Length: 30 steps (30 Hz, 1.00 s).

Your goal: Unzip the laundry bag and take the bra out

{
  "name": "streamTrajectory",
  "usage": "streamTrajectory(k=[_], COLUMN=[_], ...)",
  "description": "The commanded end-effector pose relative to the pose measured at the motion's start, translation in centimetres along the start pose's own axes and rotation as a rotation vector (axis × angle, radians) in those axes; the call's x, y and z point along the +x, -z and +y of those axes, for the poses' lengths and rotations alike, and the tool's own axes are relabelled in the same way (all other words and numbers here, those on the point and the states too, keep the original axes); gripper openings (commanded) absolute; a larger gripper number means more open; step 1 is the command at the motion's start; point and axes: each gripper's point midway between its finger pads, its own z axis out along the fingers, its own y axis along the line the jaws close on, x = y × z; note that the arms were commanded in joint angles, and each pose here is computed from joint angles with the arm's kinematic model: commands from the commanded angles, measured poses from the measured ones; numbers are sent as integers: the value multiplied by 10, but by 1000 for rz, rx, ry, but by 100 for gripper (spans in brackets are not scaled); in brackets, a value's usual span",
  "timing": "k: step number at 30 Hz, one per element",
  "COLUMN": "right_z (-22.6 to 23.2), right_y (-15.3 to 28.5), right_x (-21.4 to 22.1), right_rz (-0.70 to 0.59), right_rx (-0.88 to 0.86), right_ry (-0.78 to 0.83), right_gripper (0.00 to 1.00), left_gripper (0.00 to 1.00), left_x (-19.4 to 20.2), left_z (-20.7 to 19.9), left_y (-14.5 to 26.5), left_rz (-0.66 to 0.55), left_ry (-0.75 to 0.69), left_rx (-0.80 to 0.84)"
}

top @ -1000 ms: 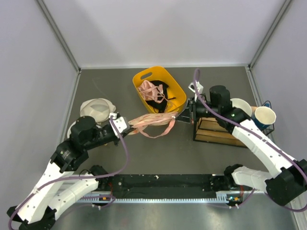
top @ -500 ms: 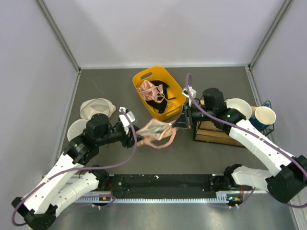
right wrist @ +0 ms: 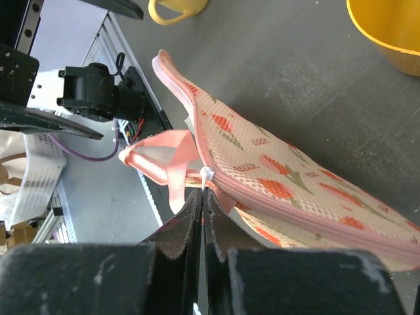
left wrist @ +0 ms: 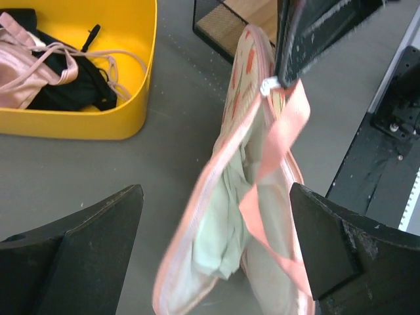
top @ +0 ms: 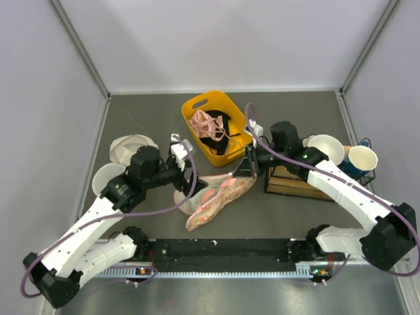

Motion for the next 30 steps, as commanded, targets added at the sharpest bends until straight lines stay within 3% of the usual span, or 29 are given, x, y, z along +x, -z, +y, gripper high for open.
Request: streamTrajectory(k=[1, 8, 18, 30], right_z=[17, 18, 20, 25], right_y=[4, 5, 4, 10], right_x=[-24, -27, -32, -41], right_rz=[-63, -71, -75, -105], right_rx=[-35, -32, -34, -32], right_ry=[69, 69, 76, 88], right_gripper=[0, 0, 0, 0], left_gripper=[99, 99, 98, 75], left_x=[-55, -70, -46, -21], left_z=[-2, -11, -44, -46], left_y=[-20, -43, -75, -88], left_rz=[-120, -160, -87, -23], left_ry=[1, 21, 36, 43], left_rx=[51, 105, 210, 247])
